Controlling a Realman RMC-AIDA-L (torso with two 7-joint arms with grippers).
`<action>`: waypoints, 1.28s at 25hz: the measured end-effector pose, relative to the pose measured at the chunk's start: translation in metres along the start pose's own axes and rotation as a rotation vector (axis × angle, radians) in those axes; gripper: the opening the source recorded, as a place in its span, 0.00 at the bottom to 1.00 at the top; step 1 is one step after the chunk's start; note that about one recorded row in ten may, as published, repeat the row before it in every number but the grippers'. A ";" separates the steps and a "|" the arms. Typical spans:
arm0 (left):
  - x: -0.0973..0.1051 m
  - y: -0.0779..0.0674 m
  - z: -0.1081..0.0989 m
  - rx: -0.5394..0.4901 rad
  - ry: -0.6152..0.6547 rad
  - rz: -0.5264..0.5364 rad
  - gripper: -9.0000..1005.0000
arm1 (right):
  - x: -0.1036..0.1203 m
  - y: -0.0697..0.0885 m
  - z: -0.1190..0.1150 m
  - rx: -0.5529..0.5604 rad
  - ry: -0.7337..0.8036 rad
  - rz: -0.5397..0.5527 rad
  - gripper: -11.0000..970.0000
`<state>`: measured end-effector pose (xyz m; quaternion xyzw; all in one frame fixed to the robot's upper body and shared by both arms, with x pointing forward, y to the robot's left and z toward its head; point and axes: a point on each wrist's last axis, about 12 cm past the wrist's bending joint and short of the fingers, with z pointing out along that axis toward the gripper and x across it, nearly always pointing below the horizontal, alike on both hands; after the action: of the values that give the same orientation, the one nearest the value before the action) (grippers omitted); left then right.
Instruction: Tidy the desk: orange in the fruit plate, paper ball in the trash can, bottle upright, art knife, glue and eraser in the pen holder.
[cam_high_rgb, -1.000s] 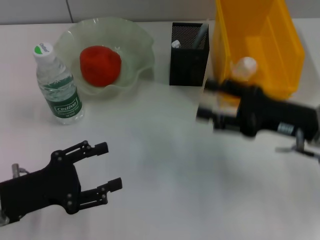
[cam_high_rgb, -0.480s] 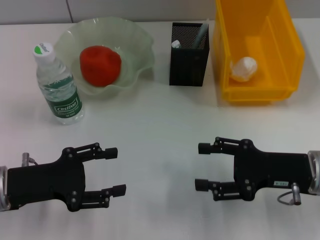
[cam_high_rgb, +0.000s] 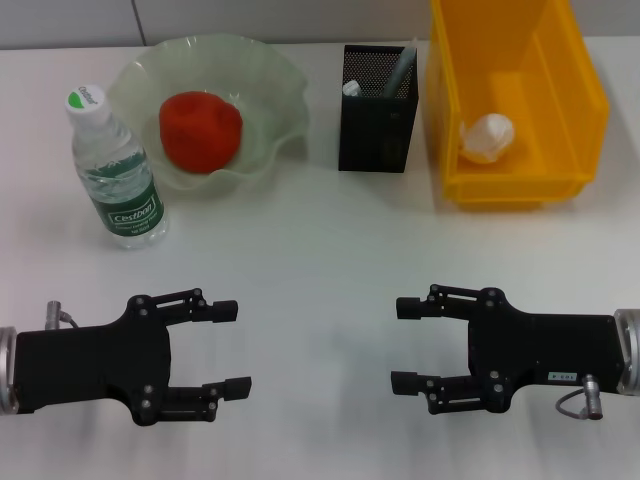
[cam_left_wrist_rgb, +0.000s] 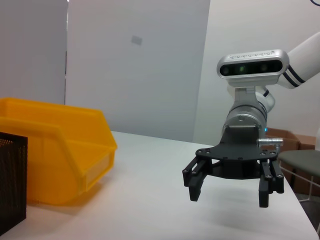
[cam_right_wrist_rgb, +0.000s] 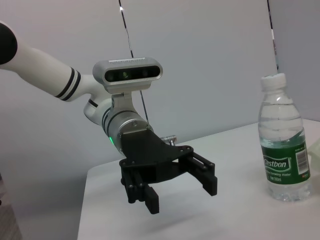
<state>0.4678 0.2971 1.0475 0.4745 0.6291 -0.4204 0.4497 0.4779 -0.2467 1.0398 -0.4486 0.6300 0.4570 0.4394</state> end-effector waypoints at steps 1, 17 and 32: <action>0.000 0.000 0.000 0.003 0.003 0.001 0.80 | 0.000 0.000 0.000 0.000 0.000 0.000 0.84; -0.001 -0.001 -0.005 0.008 0.005 -0.010 0.80 | -0.002 0.003 0.000 -0.019 -0.017 0.001 0.84; -0.002 -0.001 -0.005 0.013 0.001 -0.013 0.80 | -0.004 0.001 0.001 -0.025 -0.017 -0.003 0.84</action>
<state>0.4660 0.3014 1.0510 0.4734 0.6297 -0.4273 0.4435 0.4777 -0.2450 1.0434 -0.4510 0.6199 0.4680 0.4396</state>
